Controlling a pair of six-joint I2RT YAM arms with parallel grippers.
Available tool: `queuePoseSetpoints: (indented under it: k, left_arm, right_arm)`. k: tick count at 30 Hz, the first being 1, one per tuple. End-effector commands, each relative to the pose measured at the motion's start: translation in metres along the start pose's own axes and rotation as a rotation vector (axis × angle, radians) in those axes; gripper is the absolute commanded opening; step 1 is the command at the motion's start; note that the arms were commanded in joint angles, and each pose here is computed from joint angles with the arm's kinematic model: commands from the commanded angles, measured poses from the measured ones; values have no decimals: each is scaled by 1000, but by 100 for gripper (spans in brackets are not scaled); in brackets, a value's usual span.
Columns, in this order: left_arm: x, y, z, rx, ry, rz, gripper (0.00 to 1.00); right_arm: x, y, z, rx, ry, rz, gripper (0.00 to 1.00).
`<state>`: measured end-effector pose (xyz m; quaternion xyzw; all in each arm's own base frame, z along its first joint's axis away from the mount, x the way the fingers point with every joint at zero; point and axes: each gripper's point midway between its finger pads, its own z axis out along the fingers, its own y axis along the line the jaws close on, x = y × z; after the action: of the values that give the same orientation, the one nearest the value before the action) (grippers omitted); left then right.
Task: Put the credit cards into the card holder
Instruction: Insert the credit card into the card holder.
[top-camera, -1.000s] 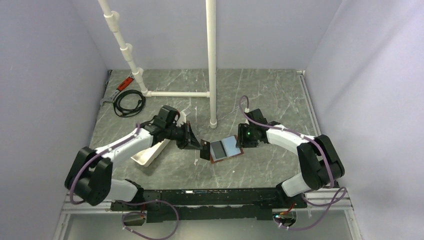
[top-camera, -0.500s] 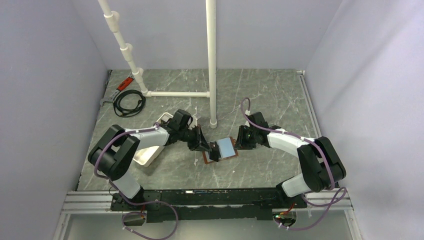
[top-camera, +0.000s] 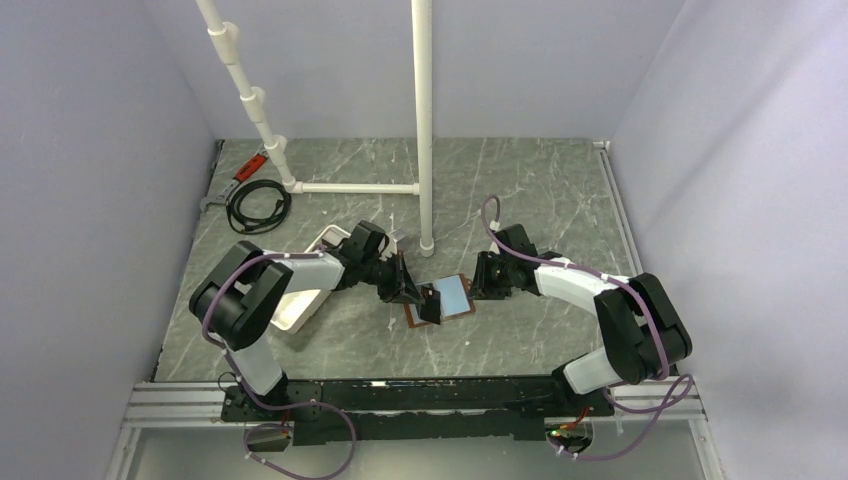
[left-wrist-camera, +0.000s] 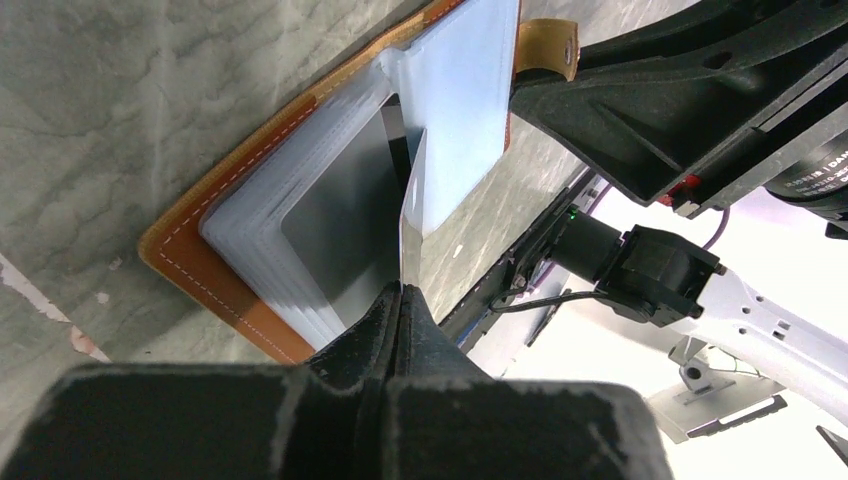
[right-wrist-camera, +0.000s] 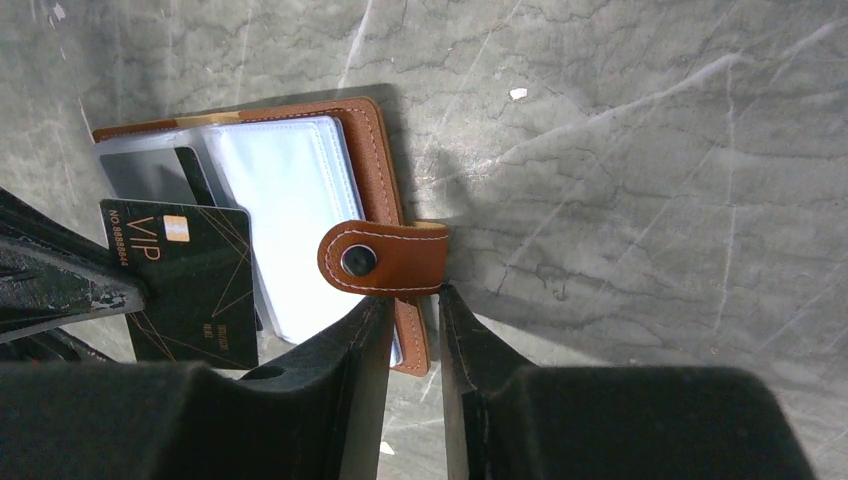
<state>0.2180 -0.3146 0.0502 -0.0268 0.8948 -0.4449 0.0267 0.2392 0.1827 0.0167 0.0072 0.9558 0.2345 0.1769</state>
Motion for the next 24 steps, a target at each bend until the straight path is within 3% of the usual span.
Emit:
queuePoseSetpoints:
  k: [1, 24]
  left_arm:
    - [-9, -12, 4, 35, -17, 26, 0]
    - [-26, -6, 15, 15, -72, 24, 0]
  right_arm:
    - [29, -20, 1, 66, 87, 4, 26]
    - [33, -18, 1, 48, 92, 10, 26]
